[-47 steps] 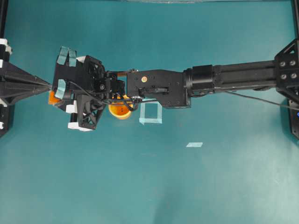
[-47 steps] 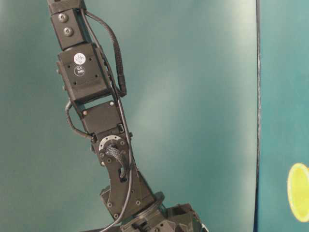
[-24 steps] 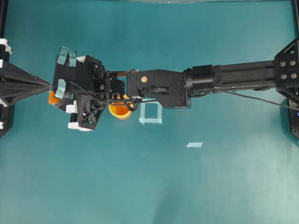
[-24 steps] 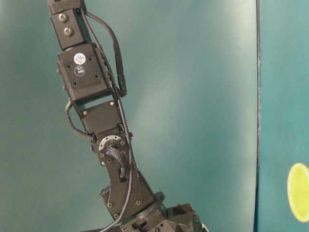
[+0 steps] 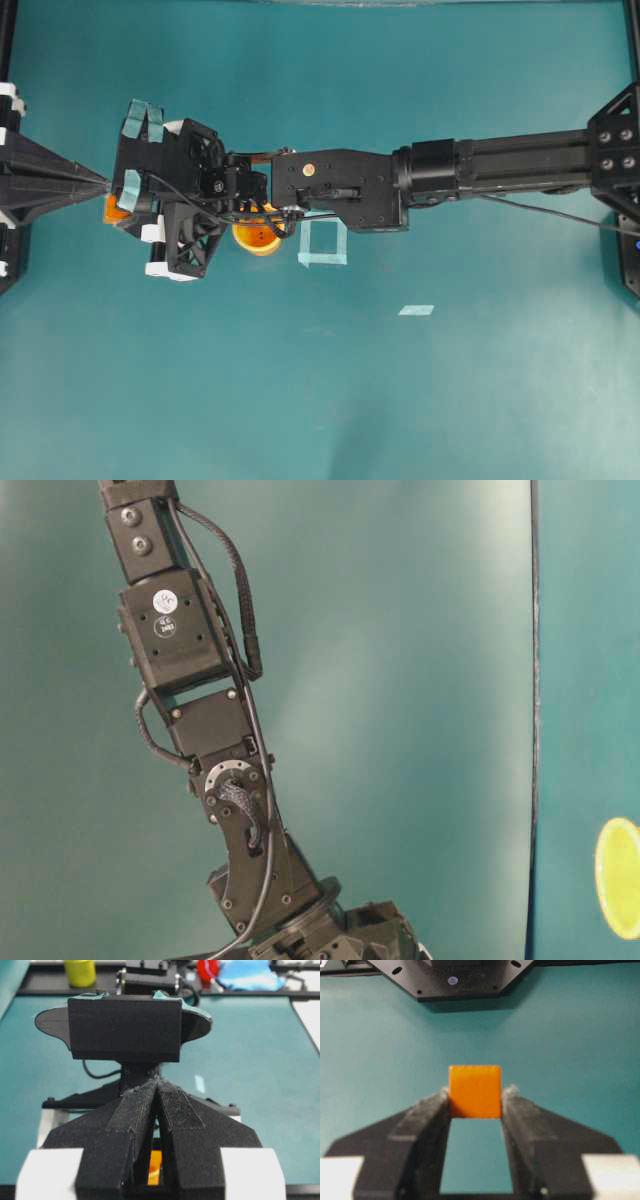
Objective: Move the block to the left with right arm.
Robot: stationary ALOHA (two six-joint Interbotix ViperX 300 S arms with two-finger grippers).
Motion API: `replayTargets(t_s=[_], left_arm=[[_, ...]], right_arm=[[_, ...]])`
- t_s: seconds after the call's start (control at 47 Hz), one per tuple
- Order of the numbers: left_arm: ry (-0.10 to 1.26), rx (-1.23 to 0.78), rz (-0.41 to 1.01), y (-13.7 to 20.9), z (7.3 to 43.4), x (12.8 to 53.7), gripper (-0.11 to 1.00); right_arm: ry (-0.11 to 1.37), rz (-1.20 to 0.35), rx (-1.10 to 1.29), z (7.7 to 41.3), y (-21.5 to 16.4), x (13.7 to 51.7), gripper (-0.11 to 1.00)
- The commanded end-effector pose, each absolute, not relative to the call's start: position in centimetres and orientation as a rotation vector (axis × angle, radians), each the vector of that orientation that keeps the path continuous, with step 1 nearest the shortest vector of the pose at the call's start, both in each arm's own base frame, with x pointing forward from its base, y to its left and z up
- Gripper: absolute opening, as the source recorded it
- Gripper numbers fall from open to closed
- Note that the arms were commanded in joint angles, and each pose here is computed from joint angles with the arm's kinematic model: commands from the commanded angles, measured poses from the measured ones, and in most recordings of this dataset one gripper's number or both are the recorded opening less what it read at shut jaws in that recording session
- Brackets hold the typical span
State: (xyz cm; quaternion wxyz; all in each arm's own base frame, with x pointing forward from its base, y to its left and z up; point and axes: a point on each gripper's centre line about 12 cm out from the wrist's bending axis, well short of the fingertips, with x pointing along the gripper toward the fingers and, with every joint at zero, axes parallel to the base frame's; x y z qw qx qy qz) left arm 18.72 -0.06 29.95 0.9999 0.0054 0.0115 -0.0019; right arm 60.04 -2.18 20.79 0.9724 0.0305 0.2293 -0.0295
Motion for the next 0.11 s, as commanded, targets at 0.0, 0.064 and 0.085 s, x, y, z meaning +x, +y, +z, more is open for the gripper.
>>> replayTargets(t_s=[0.0, 0.064, 0.085], left_arm=[[-0.008, 0.014, -0.002, -0.04, 31.21, 18.85, 0.00], [-0.008, 0.014, -0.004, -0.07, 31.21, 18.85, 0.00], [-0.008, 0.014, -0.004, -0.07, 31.21, 18.85, 0.00]], right_arm=[[0.412, -0.057, 0.064, 22.97, -2.09, 60.16, 0.38], [0.411, -0.056, 0.064, 22.99, -2.09, 60.16, 0.38], [0.412, -0.057, 0.064, 22.97, -2.09, 60.16, 0.38]])
